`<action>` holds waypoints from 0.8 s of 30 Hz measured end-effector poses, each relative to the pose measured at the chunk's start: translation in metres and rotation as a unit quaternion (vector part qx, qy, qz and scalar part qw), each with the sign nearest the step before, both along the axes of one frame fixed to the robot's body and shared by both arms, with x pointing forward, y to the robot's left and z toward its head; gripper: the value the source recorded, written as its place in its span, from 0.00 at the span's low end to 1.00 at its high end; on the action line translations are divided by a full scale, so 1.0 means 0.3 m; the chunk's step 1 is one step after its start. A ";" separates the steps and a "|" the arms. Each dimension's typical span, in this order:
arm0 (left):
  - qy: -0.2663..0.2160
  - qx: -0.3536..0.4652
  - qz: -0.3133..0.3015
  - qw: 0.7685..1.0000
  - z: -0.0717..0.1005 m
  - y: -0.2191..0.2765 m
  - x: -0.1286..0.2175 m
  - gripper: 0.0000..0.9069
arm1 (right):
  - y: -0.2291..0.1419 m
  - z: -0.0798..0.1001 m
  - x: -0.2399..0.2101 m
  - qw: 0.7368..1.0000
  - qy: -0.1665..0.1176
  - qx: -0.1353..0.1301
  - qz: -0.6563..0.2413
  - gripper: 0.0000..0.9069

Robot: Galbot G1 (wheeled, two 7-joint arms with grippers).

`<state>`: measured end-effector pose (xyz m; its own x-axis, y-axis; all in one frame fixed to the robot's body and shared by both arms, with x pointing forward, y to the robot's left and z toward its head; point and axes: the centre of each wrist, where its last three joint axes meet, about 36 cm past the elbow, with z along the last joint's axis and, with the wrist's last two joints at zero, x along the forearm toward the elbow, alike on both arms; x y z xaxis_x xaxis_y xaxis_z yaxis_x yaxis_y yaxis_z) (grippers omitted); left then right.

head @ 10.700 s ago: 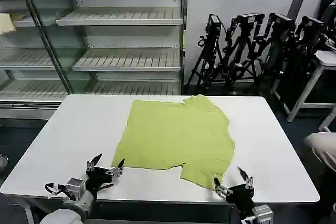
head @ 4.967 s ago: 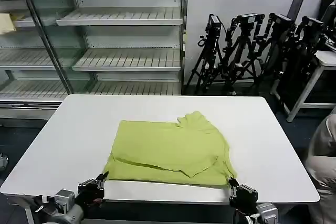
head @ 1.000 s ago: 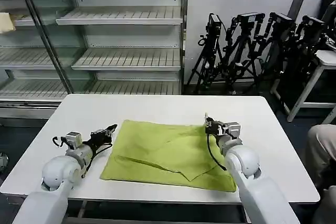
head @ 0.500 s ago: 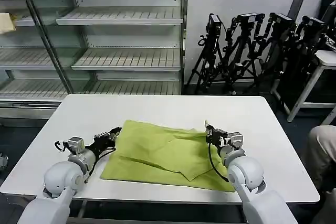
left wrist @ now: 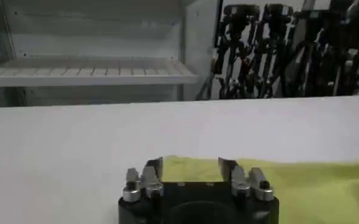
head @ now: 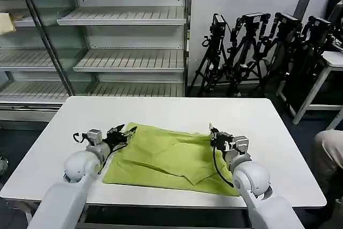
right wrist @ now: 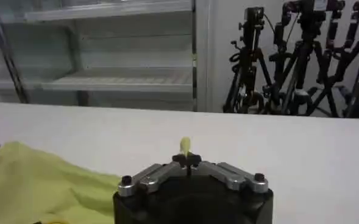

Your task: Fold and organize the clothes.

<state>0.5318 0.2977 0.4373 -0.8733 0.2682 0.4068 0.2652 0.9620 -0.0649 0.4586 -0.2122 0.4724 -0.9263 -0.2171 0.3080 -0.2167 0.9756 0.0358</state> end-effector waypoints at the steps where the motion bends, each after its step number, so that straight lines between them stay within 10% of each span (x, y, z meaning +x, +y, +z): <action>1: 0.001 0.001 0.002 1.000 0.002 0.000 0.013 1.00 | 0.002 0.001 0.001 1.000 0.000 0.000 0.001 0.00; 5: 0.008 0.004 0.010 1.000 -0.003 0.003 0.058 1.00 | 0.005 0.001 0.005 1.000 -0.001 0.000 0.002 0.00; 6: 0.010 0.005 0.011 1.000 -0.006 0.003 0.067 0.39 | 0.005 0.001 0.006 1.000 -0.001 0.000 0.002 0.00; 7: 0.013 0.005 0.012 1.000 -0.009 0.004 0.074 0.04 | 0.006 0.001 0.006 1.000 -0.001 0.000 0.002 0.00; 24: 0.033 0.008 0.005 0.999 -0.036 -0.011 0.135 0.02 | 0.008 -0.001 0.015 1.000 0.000 0.001 0.001 0.00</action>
